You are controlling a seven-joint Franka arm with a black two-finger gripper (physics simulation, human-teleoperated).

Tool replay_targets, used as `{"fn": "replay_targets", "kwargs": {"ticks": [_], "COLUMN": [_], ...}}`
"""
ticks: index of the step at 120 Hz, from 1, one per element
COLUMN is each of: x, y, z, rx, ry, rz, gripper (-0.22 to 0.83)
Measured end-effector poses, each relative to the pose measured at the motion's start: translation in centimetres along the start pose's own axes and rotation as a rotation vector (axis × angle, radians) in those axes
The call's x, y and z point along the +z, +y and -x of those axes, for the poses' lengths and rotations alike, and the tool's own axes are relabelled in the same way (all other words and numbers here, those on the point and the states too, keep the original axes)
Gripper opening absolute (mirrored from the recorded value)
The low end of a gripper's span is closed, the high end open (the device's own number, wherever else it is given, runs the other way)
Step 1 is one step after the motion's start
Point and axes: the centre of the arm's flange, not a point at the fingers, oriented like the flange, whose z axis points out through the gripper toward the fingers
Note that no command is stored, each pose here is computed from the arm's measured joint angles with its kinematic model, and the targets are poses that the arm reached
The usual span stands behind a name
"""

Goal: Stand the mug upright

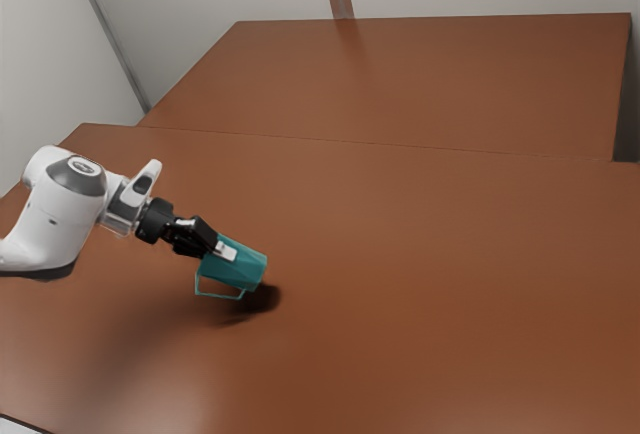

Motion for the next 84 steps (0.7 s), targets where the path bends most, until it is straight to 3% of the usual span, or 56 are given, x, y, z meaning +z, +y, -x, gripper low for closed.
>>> {"fn": "replay_targets", "kwargs": {"ticks": [41,66,84], "x": [-3.4,-1.9,-1.0], "y": [3.8,5.9,6.8], "z": [-4.9,-5.6,-5.6], "rx": [0.202,0.240,0.226], "ry": [-0.176,-0.294,-0.330], "rz": [-0.292,-0.459,-0.560], "gripper": [-0.17,-0.17,-0.17]}}
